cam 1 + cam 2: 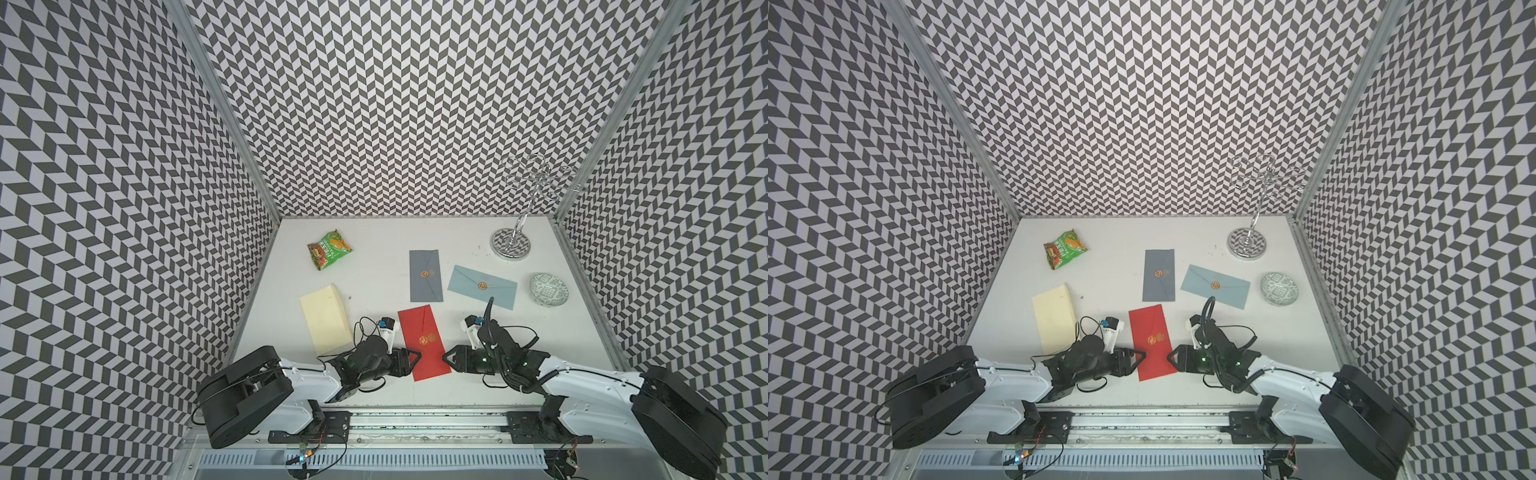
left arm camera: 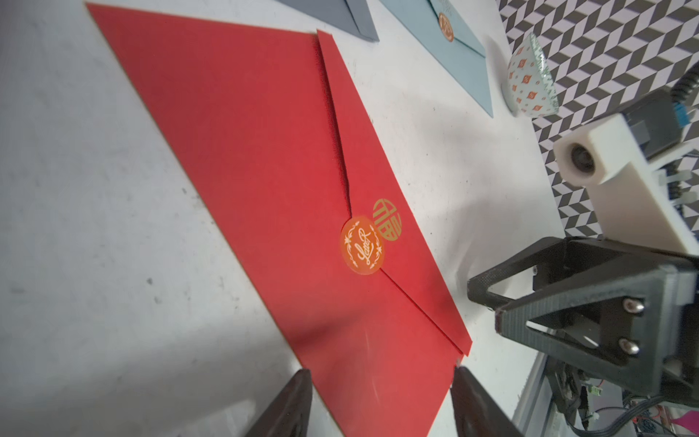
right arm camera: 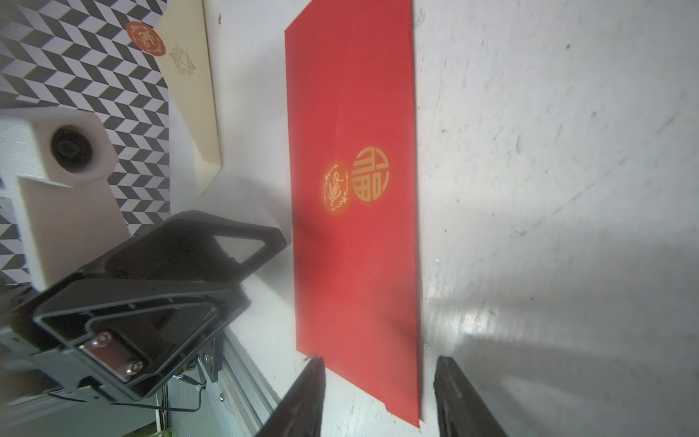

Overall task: Open the envelope
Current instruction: Pick up the envelope from the center of the board.

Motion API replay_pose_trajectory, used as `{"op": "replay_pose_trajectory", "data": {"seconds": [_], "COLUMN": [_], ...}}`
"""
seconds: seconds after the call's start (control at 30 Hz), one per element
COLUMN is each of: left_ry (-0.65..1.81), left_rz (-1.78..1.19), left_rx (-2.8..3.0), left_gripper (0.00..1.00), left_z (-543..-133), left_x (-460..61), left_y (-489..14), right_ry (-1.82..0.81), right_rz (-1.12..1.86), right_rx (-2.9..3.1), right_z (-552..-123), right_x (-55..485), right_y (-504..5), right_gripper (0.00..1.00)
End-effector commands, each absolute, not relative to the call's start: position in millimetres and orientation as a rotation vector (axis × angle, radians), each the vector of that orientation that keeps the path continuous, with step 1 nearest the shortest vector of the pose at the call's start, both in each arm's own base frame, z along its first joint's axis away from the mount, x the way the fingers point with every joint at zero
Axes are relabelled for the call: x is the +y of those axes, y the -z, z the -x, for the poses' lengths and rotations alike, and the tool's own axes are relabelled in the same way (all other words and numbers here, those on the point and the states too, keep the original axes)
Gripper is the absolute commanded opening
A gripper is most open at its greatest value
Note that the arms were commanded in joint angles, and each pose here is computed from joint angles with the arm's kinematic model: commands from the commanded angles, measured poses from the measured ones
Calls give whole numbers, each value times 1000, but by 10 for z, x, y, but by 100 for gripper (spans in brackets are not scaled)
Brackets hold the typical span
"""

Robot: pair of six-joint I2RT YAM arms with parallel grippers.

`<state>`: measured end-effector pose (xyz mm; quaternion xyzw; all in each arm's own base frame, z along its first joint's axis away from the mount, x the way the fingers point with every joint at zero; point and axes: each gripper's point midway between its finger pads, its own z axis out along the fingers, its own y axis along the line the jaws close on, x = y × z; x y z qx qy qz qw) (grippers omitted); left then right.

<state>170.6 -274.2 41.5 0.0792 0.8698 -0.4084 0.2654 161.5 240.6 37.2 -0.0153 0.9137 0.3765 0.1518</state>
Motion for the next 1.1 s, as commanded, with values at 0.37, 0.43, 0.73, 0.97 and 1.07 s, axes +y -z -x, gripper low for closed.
{"op": "replay_pose_trajectory", "data": {"seconds": [0.37, 0.43, 0.73, 0.97, 1.07], "left_ry": [1066, 1069, 1086, 1097, 1105], "left_rz": [-176, -175, -169, -156, -161], "left_rx": [2384, 2387, 2386, 2380, 2379], "left_gripper": [60, 59, 58, 57, 57], "left_z": [-1695, -1688, -1671, -1668, -1660], "left_x": [-2710, -2706, -2712, -2704, -2716], "left_y": [-280, -268, -246, -243, -244], "right_ry": [-1090, -1139, -1362, -1450, -1465], "right_rz": [47, 66, 164, 134, 68], "right_rx": [2657, 2638, 2499, 2414, 2396], "right_z": [-1614, -1600, -1541, -1528, -1557], "right_x": [2490, 2537, 2723, 2723, 2701], "right_y": [-239, -284, -624, -766, -780], "right_gripper": [49, 49, 49, 50, 51]}}
